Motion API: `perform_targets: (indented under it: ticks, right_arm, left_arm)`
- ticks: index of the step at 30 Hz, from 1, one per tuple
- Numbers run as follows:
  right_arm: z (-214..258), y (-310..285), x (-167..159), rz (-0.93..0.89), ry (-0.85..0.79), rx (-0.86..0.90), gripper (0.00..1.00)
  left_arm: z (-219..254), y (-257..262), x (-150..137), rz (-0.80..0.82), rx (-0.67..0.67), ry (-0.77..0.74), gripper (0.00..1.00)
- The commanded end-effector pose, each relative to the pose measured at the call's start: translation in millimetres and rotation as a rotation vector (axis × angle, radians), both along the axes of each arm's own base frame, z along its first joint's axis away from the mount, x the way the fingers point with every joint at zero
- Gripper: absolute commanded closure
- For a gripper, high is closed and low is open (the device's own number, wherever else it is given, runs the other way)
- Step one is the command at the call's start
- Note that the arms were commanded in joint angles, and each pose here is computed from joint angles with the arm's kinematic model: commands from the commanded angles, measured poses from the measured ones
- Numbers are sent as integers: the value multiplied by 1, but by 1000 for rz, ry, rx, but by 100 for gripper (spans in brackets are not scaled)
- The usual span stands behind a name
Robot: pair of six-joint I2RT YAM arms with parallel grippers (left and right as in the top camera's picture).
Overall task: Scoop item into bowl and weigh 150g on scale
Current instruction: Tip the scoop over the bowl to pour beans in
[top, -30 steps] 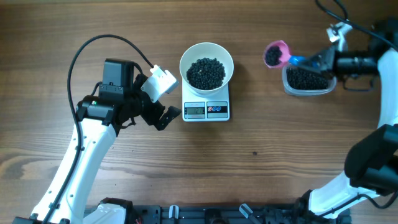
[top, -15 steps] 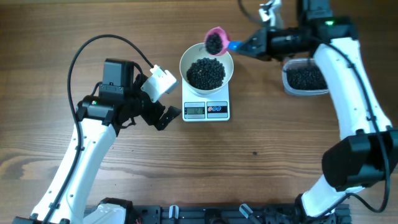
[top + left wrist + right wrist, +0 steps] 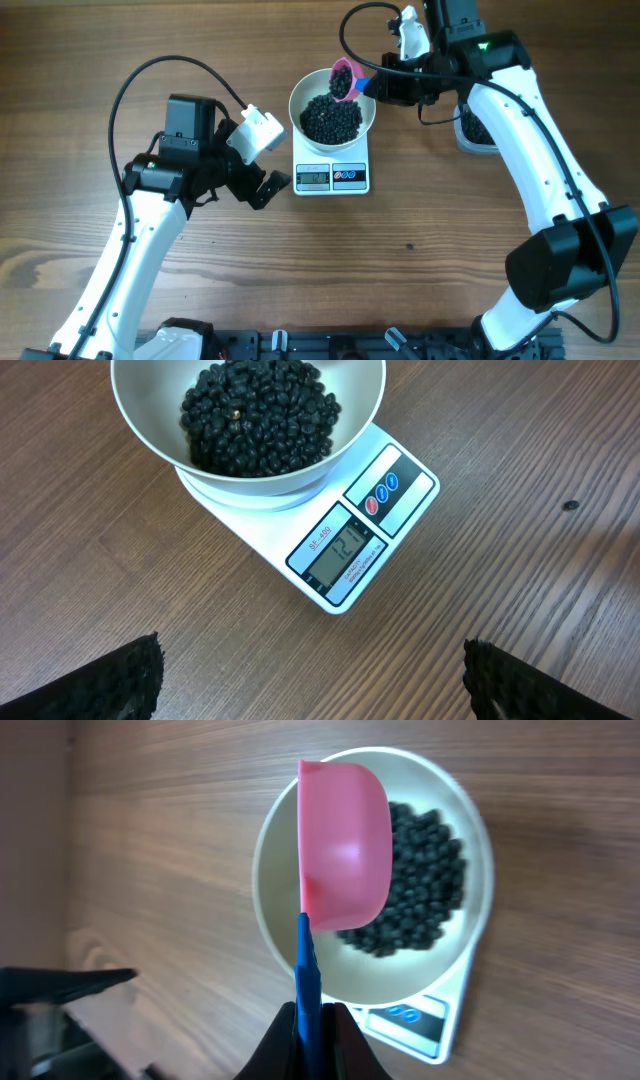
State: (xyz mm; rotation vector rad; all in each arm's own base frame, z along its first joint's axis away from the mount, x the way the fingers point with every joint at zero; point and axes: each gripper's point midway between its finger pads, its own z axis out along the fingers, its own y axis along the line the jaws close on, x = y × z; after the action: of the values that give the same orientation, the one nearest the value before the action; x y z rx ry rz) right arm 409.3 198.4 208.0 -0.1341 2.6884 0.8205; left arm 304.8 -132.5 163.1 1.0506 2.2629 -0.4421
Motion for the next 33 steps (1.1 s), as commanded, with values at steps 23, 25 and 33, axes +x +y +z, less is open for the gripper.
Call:
perform_targets:
  ticks: [23,25,33]
  right_arm:
    - [-6,24,11,214,-300,-363,96]
    - [-6,25,11,217,-306,-374,96]
    - [-4,31,8,219,-291,-329,96]
  left_arm:
    - [5,-2,-2,-23,-3,-21,0]
    - [5,-2,-2,-23,-3,-22,0]
    - [5,-2,-2,-23,-3,-22,0]
